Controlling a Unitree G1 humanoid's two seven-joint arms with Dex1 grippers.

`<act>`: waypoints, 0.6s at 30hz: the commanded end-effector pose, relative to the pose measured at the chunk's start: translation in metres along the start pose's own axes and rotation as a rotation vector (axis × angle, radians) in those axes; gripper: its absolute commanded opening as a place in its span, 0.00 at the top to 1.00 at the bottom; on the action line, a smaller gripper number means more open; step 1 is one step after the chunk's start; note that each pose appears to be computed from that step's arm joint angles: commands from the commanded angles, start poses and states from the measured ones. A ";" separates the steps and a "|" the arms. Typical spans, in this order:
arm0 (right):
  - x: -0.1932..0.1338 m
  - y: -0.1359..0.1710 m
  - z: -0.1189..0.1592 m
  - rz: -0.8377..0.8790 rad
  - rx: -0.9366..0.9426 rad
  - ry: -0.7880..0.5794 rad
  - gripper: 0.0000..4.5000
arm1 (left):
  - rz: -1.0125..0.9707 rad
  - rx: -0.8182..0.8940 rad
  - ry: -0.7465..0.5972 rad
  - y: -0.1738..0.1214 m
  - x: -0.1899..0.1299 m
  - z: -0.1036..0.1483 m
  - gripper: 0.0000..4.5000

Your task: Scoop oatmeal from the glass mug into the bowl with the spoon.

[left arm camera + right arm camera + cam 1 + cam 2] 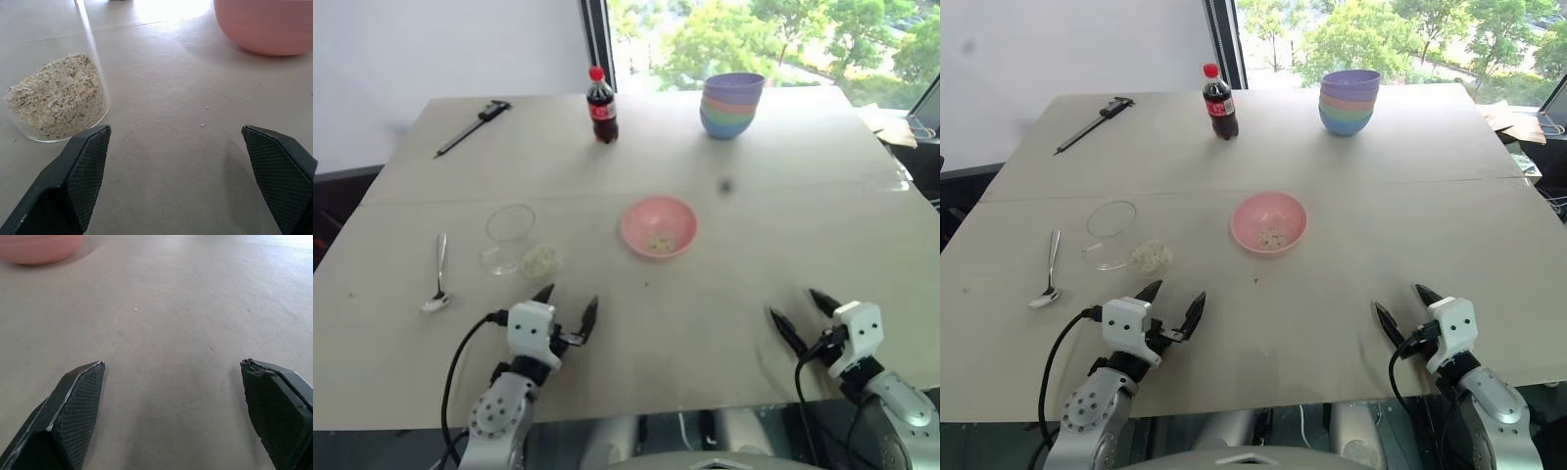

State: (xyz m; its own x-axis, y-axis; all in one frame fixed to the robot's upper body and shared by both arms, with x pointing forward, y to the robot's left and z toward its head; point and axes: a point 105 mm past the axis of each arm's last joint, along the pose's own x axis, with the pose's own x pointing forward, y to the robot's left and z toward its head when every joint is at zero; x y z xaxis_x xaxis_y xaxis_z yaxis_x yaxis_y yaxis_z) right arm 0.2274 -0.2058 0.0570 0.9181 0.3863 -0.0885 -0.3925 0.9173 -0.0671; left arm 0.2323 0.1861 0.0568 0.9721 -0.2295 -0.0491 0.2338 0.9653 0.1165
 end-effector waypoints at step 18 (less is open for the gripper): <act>0.009 0.000 0.010 0.033 -0.029 -0.052 0.00 | 0.020 0.026 0.007 0.003 -0.005 -0.002 0.01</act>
State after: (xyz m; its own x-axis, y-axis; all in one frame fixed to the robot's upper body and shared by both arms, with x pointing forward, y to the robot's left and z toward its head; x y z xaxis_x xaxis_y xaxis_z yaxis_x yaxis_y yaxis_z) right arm 0.2354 -0.2041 0.0571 0.9110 0.4058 -0.0736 -0.4107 0.9089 -0.0723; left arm 0.2309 0.1874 0.0565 0.9725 -0.2273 -0.0515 0.2322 0.9641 0.1287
